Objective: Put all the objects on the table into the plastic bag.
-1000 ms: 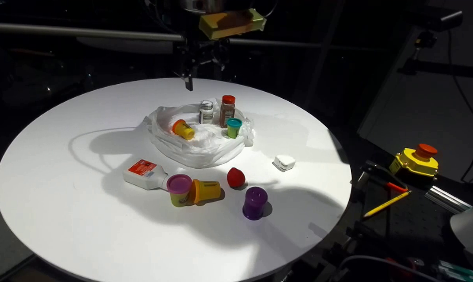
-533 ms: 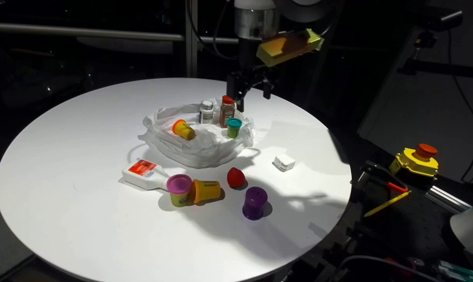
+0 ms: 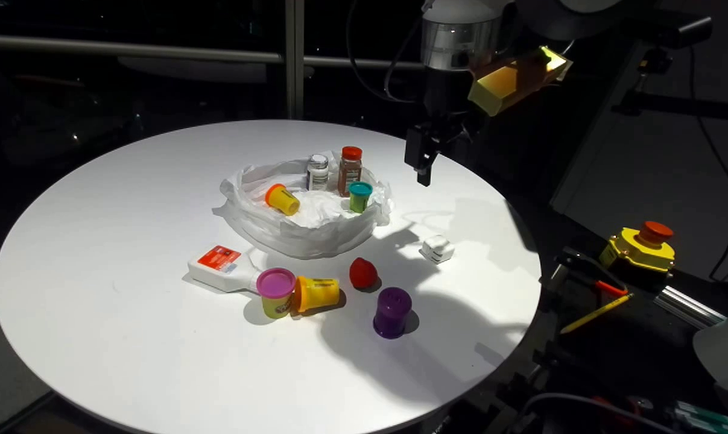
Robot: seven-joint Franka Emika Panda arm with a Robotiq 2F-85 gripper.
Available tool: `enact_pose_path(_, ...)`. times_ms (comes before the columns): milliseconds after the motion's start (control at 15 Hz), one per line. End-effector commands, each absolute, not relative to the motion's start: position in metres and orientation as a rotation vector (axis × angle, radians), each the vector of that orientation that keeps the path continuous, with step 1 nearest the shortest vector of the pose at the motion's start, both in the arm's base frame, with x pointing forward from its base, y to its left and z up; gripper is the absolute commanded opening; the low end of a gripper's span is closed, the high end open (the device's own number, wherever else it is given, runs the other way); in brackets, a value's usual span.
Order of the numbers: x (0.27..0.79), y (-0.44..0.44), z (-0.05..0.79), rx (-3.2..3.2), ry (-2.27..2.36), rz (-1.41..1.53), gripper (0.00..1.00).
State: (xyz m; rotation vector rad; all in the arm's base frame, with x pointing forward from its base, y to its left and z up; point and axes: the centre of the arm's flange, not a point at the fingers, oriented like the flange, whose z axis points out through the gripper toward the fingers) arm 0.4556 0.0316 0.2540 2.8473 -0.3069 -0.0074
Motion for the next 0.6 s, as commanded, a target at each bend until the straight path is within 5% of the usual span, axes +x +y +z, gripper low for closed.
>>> enact_pose_path(0, 0.456, 0.032, 0.254, 2.847, -0.307, -0.008, 1.00)
enact_pose_path(533, 0.450, 0.037, 0.220, 2.825, -0.395, 0.086, 1.00)
